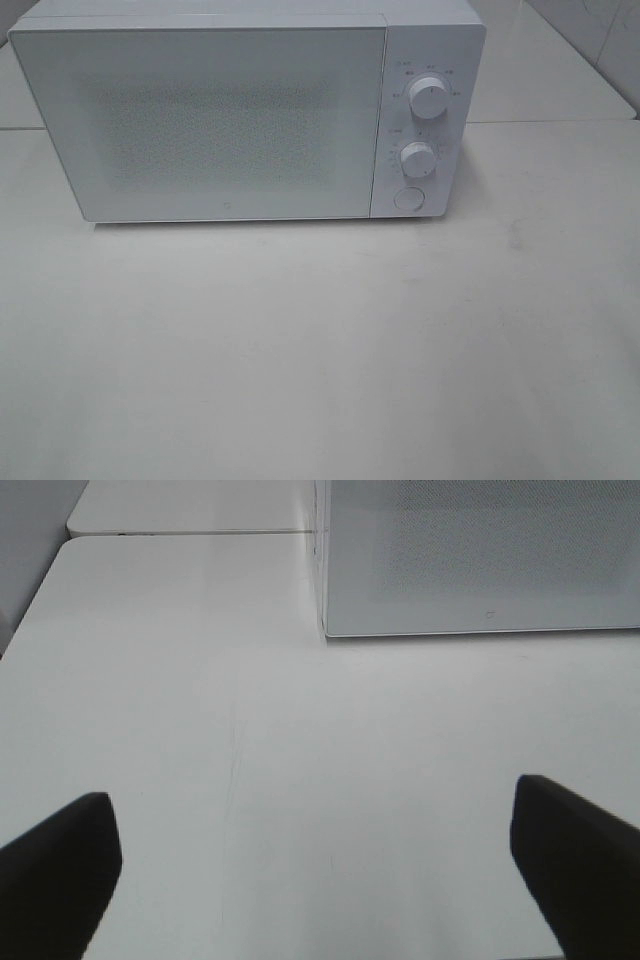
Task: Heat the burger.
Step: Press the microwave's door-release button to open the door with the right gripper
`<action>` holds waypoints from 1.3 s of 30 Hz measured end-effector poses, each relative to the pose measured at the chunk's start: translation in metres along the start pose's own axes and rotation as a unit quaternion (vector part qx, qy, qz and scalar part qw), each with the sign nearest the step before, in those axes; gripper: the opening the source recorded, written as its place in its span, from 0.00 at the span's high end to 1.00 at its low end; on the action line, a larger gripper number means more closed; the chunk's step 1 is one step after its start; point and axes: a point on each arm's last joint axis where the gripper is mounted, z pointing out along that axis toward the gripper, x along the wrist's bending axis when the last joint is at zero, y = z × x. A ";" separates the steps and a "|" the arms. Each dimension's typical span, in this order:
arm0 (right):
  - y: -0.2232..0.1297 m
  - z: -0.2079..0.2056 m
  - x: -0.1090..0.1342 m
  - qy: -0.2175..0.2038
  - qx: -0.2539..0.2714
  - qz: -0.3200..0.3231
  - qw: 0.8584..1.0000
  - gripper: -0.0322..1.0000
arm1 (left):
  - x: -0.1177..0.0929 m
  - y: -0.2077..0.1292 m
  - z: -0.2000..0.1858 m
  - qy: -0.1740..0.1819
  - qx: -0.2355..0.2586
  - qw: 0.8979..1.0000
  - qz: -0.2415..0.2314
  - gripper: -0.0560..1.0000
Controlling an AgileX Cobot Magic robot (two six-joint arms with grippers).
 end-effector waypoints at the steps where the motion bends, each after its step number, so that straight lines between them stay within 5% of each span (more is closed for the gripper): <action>1: 0.002 0.005 0.000 0.000 0.000 0.000 1.000 0.23 | 0.000 0.000 0.000 0.000 0.000 1.000 0.000 0.02; 23: 0.021 0.114 0.005 0.013 -0.042 -0.004 0.999 0.23 | 0.000 0.000 0.000 0.000 0.000 1.000 0.000 0.02; 39: -0.023 0.149 0.001 -0.005 -0.130 -0.003 0.991 0.23 | 0.000 0.000 0.000 0.000 0.000 1.000 0.000 0.02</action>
